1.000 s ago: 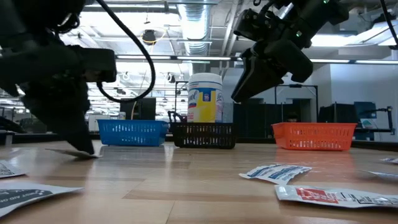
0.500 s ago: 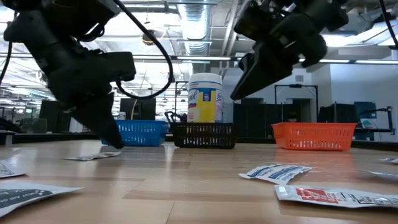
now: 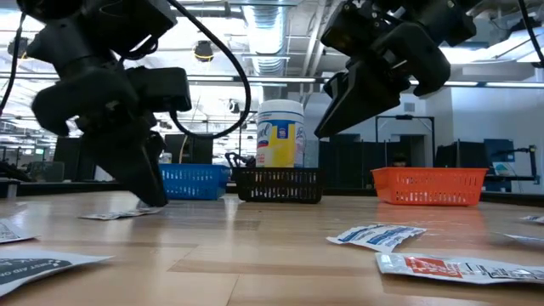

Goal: Pick & Place First Aid Supplies
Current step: Put the orange ointment pack into the orange bin

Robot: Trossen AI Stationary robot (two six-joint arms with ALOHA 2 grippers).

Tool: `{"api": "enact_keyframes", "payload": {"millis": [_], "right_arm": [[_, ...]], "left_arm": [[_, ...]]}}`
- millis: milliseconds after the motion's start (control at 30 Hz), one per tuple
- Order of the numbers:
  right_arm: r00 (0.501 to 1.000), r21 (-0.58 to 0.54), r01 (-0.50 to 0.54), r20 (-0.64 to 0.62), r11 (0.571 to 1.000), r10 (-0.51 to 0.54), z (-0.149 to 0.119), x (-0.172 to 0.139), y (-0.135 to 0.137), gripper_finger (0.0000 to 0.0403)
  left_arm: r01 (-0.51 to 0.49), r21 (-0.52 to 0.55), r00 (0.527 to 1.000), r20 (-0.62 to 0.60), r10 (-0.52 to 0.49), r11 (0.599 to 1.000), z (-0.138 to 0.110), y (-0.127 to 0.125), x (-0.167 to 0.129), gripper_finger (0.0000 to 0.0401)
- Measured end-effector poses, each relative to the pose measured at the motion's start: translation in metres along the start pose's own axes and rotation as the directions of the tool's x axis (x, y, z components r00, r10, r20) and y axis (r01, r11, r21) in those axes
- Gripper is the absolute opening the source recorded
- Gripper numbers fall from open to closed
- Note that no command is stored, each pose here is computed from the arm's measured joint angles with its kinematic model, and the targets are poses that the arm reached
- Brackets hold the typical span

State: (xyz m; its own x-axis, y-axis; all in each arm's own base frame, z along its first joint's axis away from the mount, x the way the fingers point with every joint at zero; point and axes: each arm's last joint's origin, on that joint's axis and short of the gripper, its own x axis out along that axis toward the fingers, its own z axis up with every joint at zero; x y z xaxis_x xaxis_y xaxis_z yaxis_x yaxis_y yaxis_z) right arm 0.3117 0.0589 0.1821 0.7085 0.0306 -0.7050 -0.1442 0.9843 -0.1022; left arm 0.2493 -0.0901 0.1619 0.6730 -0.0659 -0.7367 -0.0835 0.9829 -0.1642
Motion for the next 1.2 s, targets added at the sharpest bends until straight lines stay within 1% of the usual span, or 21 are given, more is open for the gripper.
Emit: {"api": "enact_keyframes", "payload": {"millis": [67, 200, 233, 333, 400, 533, 667, 767, 1033, 1200], "right_arm": [[1.0, 0.001, 0.002, -0.001, 1.0, -0.002, 0.0, 0.0, -0.001, 0.0103], [1.0, 0.002, 0.002, -0.001, 1.0, -0.002, 0.0, 0.0, -0.001, 0.0103], [1.0, 0.002, 0.002, -0.001, 1.0, -0.002, 0.0, 0.0, -0.001, 0.0103], [1.0, 0.002, 0.002, -0.001, 1.0, -0.002, 0.0, 0.0, -0.001, 0.0103], [1.0, 0.002, 0.002, -0.001, 1.0, -0.002, 0.0, 0.0, -0.001, 0.0103], [1.0, 0.003, 0.002, -0.002, 1.0, -0.002, 0.0, 0.0, -0.001, 0.0103], [1.0, 0.003, 0.002, -0.004, 1.0, -0.002, 0.0, 0.0, -0.001, 0.0103], [1.0, 0.004, 0.002, -0.004, 1.0, -0.002, -0.001, 0.0, -0.001, 0.0103], [1.0, 0.004, 0.002, -0.001, 1.0, -0.002, 0.0, 0.0, -0.001, 0.0103], [1.0, 0.004, 0.003, -0.001, 1.0, -0.003, 0.0, 0.0, -0.001, 0.0103]], "left_arm": [[0.032, 0.027, 0.999, -0.015, -0.032, 0.999, -0.001, -0.002, 0.0, 0.0178], [0.064, 0.146, 0.998, -0.031, -0.06, 0.987, -0.004, -0.007, -0.001, 0.0183], [0.058, 0.171, 0.998, -0.032, -0.054, 0.984, -0.004, -0.008, -0.002, 0.0181], [0.0, 0.203, 1.0, -0.027, 0.005, 0.979, -0.006, -0.005, -0.002, 0.0177], [-0.016, 0.202, 0.999, -0.028, 0.022, 0.979, -0.007, -0.003, -0.001, 0.0175], [-0.001, 0.2, 0.999, -0.049, 0.011, 0.98, -0.018, 0.002, 0.001, 0.0167], [0.0, 0.154, 0.998, -0.061, 0.01, 0.988, -0.028, 0.006, 0.003, 0.0151], [-0.003, 0.143, 0.999, -0.044, 0.01, 0.99, -0.031, 0.008, 0.004, 0.0131], [-0.057, 0.115, 0.998, -0.001, 0.057, 0.992, -0.03, 0.011, 0.005, 0.0061], [-0.072, 0.079, 0.997, 0.012, 0.071, 0.994, -0.026, 0.017, 0.007, 0.003]]}}
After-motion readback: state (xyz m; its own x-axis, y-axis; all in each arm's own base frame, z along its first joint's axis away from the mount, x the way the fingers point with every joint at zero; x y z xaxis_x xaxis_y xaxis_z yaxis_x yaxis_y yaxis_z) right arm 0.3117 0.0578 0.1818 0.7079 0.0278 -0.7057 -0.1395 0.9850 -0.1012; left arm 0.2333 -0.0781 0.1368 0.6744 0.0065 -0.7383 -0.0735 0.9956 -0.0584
